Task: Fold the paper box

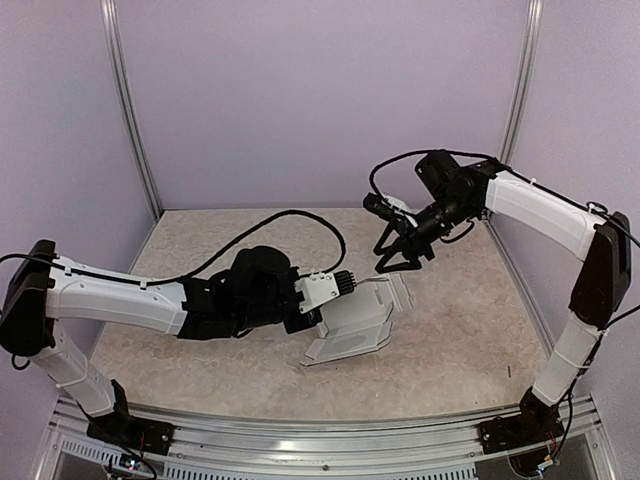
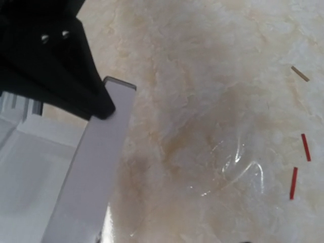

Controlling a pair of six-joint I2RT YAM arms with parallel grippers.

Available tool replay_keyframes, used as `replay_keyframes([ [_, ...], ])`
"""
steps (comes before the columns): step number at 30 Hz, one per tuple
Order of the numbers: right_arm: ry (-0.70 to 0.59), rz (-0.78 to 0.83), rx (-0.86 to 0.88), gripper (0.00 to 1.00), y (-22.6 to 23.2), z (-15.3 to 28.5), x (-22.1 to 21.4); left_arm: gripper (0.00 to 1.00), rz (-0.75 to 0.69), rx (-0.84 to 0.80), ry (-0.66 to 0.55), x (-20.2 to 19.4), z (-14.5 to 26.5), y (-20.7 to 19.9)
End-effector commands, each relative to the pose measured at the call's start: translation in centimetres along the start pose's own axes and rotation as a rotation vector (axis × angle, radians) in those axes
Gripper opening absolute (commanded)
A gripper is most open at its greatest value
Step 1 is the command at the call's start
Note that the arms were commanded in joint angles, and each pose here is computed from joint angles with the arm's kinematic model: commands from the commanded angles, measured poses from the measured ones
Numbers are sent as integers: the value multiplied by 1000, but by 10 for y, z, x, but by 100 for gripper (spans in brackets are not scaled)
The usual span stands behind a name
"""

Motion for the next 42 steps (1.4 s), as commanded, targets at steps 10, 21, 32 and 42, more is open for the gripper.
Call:
replay_keyframes([
  [10, 90, 114, 7, 64, 18, 1, -6, 0, 1, 19, -20, 3, 3, -1],
  [21, 7, 142, -15, 61, 32, 26, 23, 0, -13, 12, 10, -5, -3, -6],
  [32, 68, 94, 62, 16, 56, 16, -10, 0, 0, 48, 21, -5, -2, -1],
  [42, 83, 87, -79, 17, 36, 10, -7, 0, -30, 43, -19, 4, 4, -3],
])
Point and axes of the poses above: each gripper's point midway between its finger pads, its own z axis back along the fingers, its own y axis along the line the jaws close on, x = y × z, the point moved 7 cm from there along z, back along the fingers, and after that the axes turned 2 degrees about -z, right-handed, at the moved point
